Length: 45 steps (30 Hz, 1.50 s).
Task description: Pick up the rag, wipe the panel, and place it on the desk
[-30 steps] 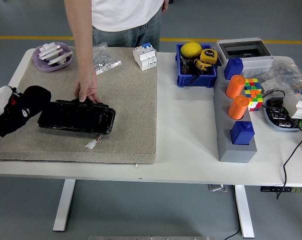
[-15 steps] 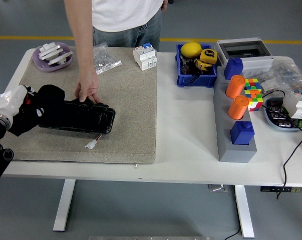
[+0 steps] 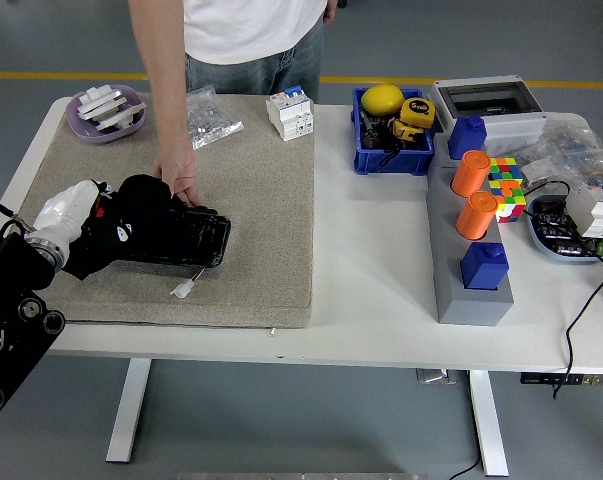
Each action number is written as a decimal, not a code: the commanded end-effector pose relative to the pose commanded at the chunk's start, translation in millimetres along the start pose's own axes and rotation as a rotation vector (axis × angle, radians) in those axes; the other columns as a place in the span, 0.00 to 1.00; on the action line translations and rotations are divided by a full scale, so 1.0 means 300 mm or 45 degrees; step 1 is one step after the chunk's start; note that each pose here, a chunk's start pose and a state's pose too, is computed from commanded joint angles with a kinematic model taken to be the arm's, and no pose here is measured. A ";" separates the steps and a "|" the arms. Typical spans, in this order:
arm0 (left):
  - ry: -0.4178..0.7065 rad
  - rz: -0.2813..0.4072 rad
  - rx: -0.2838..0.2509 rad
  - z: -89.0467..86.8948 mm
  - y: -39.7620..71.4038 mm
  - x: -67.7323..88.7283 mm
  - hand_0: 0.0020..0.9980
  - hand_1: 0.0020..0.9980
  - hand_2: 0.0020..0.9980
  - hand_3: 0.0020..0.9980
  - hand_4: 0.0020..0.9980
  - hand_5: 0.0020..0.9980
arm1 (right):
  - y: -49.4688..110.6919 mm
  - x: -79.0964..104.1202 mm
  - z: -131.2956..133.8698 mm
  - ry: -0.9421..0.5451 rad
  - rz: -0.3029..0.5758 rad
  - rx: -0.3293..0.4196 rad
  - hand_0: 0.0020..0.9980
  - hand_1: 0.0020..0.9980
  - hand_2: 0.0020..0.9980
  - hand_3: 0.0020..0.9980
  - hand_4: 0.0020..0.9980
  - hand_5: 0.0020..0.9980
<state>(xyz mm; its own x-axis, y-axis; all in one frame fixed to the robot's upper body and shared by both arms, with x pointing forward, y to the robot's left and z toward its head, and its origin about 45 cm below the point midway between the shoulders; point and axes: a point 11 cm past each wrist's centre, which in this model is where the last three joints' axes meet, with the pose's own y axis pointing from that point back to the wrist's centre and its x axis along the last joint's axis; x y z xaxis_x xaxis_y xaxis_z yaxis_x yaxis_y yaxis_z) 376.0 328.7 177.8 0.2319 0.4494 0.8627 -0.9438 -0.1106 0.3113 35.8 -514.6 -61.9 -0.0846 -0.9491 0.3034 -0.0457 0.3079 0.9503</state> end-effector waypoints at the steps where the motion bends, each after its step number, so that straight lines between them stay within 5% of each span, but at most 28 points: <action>1: -0.003 -0.006 -0.010 0.010 0.002 -0.007 0.24 0.45 0.62 0.44 0.00 0.00 | 0.000 0.000 0.000 0.001 0.000 -0.001 0.77 0.66 0.69 0.73 1.00 0.61; 13: -0.070 -0.099 -0.153 0.151 0.042 -0.083 0.25 0.45 0.62 0.45 0.00 0.00 | 0.001 0.007 -0.002 0.017 0.009 -0.004 0.77 0.66 0.69 0.73 1.00 0.61; 28: -0.143 -0.152 -0.251 0.259 0.072 -0.149 0.25 0.45 0.61 0.46 0.00 0.00 | 0.001 0.008 -0.003 0.020 0.011 -0.006 0.77 0.66 0.69 0.73 1.00 0.61; 35: -0.157 -0.136 -0.235 0.251 0.070 -0.144 0.26 0.45 0.61 0.46 0.00 0.00 | 0.001 0.008 0.000 0.021 0.011 -0.009 0.77 0.66 0.69 0.73 1.00 0.61; 45: -0.197 -0.082 -0.142 0.164 0.043 -0.103 0.26 0.45 0.61 0.46 0.00 0.00 | 0.001 0.008 0.002 0.022 0.010 -0.011 0.77 0.66 0.69 0.73 1.00 0.61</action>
<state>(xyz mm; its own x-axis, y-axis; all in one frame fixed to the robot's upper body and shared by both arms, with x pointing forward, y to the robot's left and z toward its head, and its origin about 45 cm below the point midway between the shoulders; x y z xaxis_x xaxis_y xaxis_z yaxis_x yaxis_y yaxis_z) 368.1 269.8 174.8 0.3181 0.3096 0.8961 -0.9440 0.0166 0.3294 34.9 -516.9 -61.0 -0.0680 -0.9476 0.3122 -0.0361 0.3150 0.9484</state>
